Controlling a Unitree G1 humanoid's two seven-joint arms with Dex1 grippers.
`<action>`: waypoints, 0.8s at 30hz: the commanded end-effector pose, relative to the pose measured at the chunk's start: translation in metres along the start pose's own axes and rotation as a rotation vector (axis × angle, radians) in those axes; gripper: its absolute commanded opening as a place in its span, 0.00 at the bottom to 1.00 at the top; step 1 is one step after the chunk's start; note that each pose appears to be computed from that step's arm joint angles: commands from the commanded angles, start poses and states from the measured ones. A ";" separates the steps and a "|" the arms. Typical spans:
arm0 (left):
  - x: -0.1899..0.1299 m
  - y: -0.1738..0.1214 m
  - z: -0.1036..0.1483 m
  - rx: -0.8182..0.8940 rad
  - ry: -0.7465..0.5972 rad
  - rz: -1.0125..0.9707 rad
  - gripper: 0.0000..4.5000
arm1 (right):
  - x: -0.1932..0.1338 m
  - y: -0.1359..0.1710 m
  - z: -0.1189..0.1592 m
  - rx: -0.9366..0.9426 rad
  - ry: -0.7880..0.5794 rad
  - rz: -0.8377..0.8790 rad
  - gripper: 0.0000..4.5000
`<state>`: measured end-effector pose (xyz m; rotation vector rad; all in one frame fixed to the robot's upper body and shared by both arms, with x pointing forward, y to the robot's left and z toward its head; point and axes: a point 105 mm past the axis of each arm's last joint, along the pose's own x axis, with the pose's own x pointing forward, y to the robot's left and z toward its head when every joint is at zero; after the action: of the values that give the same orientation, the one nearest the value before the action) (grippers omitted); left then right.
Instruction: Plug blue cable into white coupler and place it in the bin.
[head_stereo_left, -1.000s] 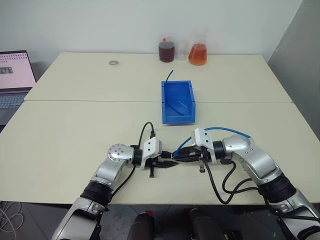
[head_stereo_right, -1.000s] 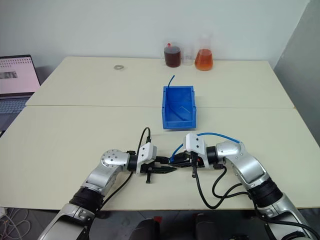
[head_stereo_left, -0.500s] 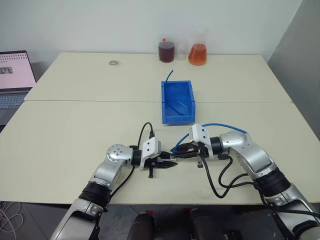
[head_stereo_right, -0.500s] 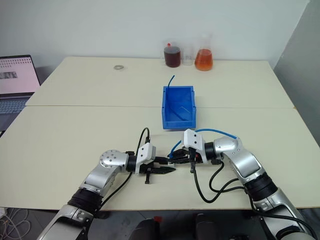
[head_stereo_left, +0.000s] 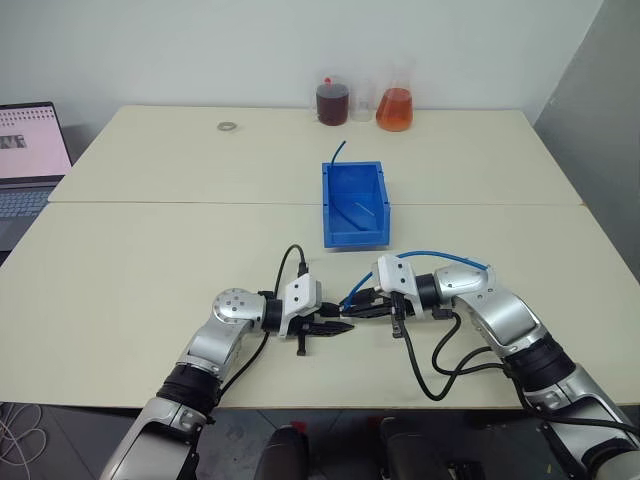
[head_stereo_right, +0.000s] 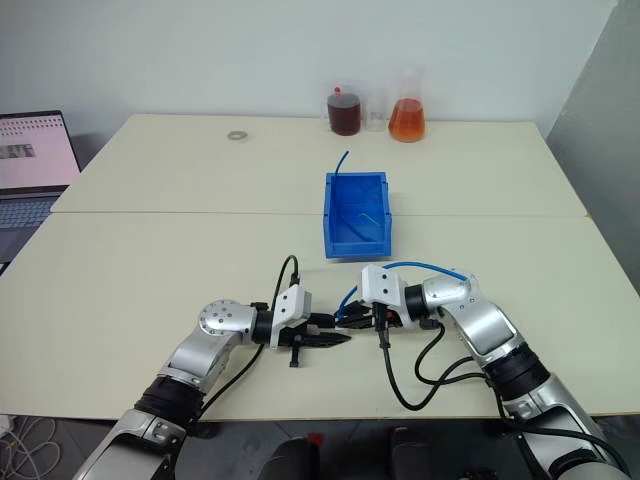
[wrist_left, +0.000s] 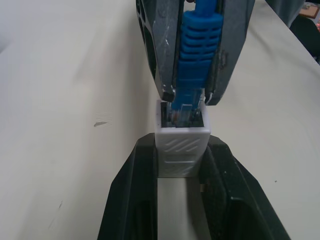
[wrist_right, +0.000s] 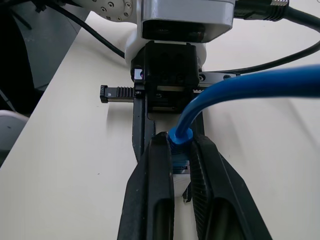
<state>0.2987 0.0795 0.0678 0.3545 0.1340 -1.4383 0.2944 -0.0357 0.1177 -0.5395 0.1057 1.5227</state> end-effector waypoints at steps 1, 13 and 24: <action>-0.001 0.004 0.013 0.044 -0.038 0.010 0.17 | 0.005 0.002 -0.013 0.032 0.053 0.015 0.04; -0.003 0.002 0.010 0.044 -0.036 0.029 0.17 | 0.009 0.015 -0.048 0.109 0.147 0.075 0.04; -0.004 0.001 0.011 0.043 -0.040 0.042 0.17 | 0.010 0.017 -0.057 0.134 0.166 0.092 0.04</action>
<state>0.2983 0.0815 0.0623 0.3464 0.1460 -1.4050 0.2977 -0.0348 0.1043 -0.5276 0.1451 1.5628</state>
